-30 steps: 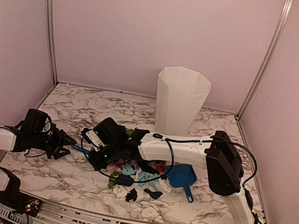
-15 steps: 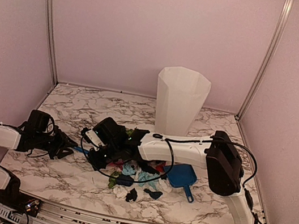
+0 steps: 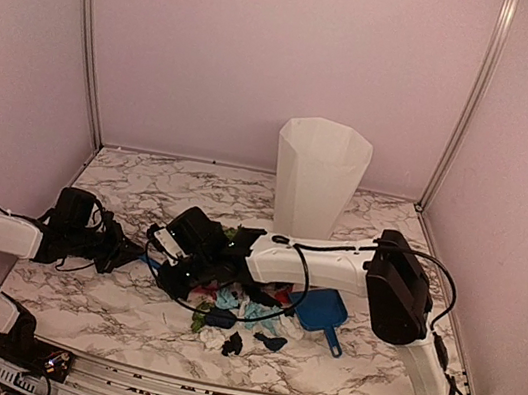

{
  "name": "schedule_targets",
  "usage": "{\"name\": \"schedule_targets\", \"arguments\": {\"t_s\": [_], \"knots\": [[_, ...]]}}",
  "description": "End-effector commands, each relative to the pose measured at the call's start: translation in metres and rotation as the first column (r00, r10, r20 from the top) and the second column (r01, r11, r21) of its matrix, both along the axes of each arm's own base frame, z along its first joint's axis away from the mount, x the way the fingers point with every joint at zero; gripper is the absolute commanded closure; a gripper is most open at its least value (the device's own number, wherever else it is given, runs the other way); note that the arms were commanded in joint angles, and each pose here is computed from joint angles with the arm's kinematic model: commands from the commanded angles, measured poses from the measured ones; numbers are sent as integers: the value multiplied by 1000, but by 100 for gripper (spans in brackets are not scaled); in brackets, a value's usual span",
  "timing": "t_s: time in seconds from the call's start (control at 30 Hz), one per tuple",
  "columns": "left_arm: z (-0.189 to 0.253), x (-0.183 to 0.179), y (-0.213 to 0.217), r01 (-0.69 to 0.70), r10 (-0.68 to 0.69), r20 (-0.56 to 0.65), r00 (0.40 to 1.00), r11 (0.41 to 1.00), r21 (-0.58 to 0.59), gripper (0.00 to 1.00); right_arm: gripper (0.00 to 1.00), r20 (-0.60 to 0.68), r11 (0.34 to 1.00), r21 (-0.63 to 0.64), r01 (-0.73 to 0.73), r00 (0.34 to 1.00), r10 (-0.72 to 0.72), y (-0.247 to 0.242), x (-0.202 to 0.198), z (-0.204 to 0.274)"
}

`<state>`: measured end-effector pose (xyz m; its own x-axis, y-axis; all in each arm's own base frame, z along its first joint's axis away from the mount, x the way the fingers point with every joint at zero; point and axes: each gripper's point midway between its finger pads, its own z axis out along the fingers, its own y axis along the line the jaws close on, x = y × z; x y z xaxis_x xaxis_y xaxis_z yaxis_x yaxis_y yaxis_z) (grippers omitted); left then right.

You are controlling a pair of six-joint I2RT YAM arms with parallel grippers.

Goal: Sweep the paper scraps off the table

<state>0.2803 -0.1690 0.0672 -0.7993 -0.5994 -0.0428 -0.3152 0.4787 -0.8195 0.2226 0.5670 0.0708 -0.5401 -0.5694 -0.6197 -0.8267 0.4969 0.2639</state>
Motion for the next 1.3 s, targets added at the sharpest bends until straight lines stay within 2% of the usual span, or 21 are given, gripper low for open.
{"name": "schedule_targets", "arguments": {"t_s": [0.0, 0.1, 0.23, 0.4, 0.5, 0.6, 0.73, 0.83, 1.0, 1.1, 1.27], "knots": [[26, 8, -7, 64, -67, 103, 992, 997, 36, 100, 68, 61, 999, 39, 32, 998, -34, -15, 4, 52], [43, 10, -5, 99, -117, 130, 985, 986, 137, 100, 51, 78, 997, 16, 73, 994, -74, -41, 5, 66], [81, 17, -1, 122, -178, 203, 963, 958, 260, 100, 36, 86, 986, -17, 164, 983, -162, -90, 5, 79], [117, 23, -8, 161, -274, 257, 927, 908, 388, 100, 25, 92, 943, -100, 318, 946, -310, -174, -6, 78], [131, 31, -18, 186, -348, 263, 900, 851, 491, 100, 21, 82, 901, -147, 407, 913, -399, -229, -18, 73], [138, 45, -30, 210, -418, 252, 872, 788, 579, 100, 20, 75, 852, -196, 486, 873, -481, -281, -32, 64], [149, 69, -39, 189, -500, 224, 837, 647, 739, 100, 17, 61, 769, -288, 571, 812, -580, -346, -51, 42], [156, 90, -47, 172, -537, 214, 816, 580, 796, 100, 17, 22, 742, -315, 592, 786, -618, -372, -62, 25], [152, 122, -57, 166, -597, 169, 784, 464, 870, 100, 17, 52, 686, -365, 630, 749, -661, -396, -60, 4], [144, 139, -65, 178, -637, 136, 759, 405, 897, 100, 18, 29, 710, -347, 613, 764, -645, -385, -55, -3], [127, 164, -78, 193, -681, 91, 726, 330, 924, 100, 22, 43, 703, -387, 596, 773, -632, -376, -47, -14]]}}
